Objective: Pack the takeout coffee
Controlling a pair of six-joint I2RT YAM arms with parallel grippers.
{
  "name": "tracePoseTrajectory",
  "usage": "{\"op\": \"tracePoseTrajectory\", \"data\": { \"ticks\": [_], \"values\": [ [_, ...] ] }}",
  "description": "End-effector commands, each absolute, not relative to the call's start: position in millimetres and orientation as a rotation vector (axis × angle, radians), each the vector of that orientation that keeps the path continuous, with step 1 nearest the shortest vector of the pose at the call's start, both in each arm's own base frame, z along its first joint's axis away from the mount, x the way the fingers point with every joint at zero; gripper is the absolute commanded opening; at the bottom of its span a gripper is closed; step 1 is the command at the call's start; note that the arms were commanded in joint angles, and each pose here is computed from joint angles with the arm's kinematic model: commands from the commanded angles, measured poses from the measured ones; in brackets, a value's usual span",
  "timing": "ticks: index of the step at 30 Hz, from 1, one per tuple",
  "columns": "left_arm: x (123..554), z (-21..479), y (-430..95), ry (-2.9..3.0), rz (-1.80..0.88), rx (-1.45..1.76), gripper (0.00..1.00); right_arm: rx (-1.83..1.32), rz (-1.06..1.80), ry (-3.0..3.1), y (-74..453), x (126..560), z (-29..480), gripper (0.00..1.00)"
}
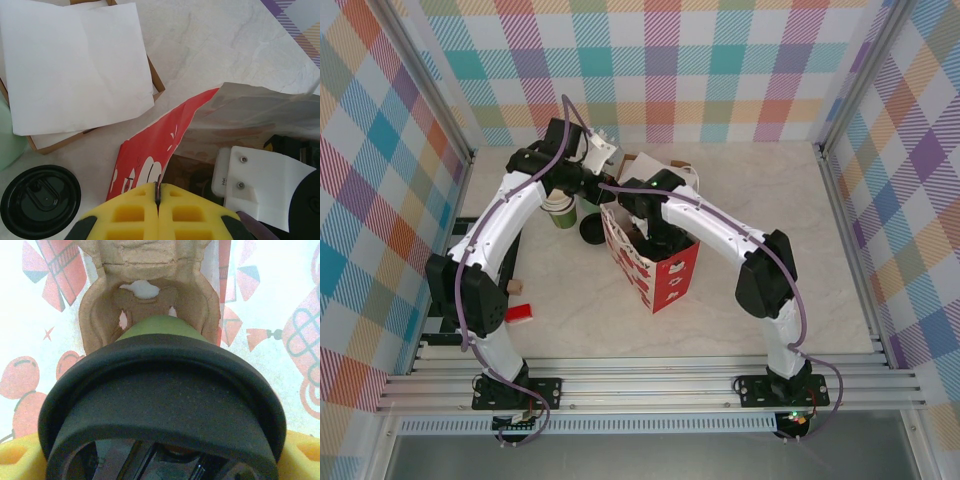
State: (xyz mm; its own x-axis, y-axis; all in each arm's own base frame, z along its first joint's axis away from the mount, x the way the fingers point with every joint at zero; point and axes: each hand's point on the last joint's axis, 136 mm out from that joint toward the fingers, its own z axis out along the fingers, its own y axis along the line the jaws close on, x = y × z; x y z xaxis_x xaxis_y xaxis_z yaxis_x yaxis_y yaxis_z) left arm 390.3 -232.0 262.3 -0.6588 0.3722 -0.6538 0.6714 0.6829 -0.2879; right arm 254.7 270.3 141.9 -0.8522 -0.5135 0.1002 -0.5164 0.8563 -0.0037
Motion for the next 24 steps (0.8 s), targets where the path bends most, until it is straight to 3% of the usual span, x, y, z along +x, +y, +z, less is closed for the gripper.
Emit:
{"op": "tracePoseTrajectory", "data": {
  "ticks": [1, 24],
  "values": [
    [380, 278, -231, 2.293, -0.73, 0.818, 0.0, 0.831, 0.074, -2.925, 263, 254, 141, 0.46],
    [376, 281, -233, 2.28, -0.755, 0.829, 0.0, 0.835, 0.044, -2.96, 265, 258, 150, 0.45]
  ]
}}
